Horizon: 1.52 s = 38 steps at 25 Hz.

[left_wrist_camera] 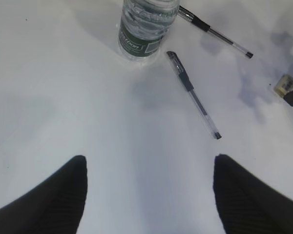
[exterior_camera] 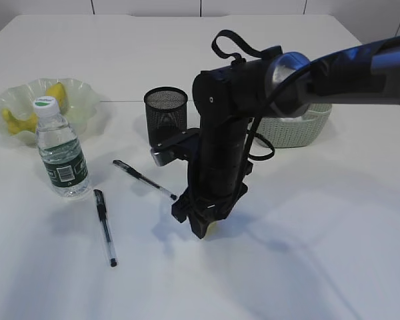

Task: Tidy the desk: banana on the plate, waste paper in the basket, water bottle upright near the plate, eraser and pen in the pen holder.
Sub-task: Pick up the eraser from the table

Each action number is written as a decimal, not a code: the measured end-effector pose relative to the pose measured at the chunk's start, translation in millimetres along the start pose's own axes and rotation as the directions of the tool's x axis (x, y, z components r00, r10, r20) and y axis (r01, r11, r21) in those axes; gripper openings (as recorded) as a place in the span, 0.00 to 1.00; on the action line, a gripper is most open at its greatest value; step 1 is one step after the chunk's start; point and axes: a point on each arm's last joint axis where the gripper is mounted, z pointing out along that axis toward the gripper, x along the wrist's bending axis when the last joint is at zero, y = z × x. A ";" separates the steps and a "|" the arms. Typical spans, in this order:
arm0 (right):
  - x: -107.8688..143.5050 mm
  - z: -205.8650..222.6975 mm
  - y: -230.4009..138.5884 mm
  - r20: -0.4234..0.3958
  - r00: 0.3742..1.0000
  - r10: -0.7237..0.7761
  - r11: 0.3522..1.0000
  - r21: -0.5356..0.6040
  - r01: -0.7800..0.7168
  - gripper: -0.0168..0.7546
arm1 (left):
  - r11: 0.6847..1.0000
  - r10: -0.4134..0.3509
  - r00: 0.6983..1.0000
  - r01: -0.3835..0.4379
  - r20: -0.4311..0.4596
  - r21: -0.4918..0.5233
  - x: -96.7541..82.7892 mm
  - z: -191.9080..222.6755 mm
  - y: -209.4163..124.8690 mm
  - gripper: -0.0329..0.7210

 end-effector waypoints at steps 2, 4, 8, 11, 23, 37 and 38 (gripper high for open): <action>-0.3 2.2 0.5 0.000 1.000 0.000 1.000 0.003 0.000 0.60 | 1.000 0.000 1.000 0.000 0.000 0.000 0.0 0.0 0.0 0.81; -0.6 4.8 0.9 -0.001 1.000 0.001 1.000 0.007 -0.001 0.60 | 1.000 0.000 1.000 0.000 0.000 0.002 0.0 0.0 -0.2 0.81; 0.4 7.4 5.2 -0.007 1.000 0.002 1.000 0.000 -0.002 0.60 | 1.000 0.000 1.000 0.000 0.000 0.002 0.0 0.0 -0.2 0.81; 2.2 10.0 8.7 -0.014 1.000 0.001 1.000 -0.002 -0.001 0.60 | 1.000 0.000 1.000 0.000 0.000 0.002 0.0 0.0 -0.2 0.81; 2.0 14.7 9.6 0.000 1.000 0.007 1.000 0.021 -0.007 0.56 | 1.000 -0.003 1.000 0.003 0.000 0.016 0.6 3.4 0.4 0.81; 1.9 14.7 8.8 0.002 1.000 0.008 0.999 0.031 -0.008 0.37 | 1.000 -0.003 1.000 0.003 0.000 0.018 0.6 3.4 0.2 0.78; 1.9 14.7 8.7 0.002 1.000 0.008 0.999 0.032 -0.008 0.37 | 1.000 -0.003 1.000 0.003 0.000 0.018 0.6 3.4 0.2 0.78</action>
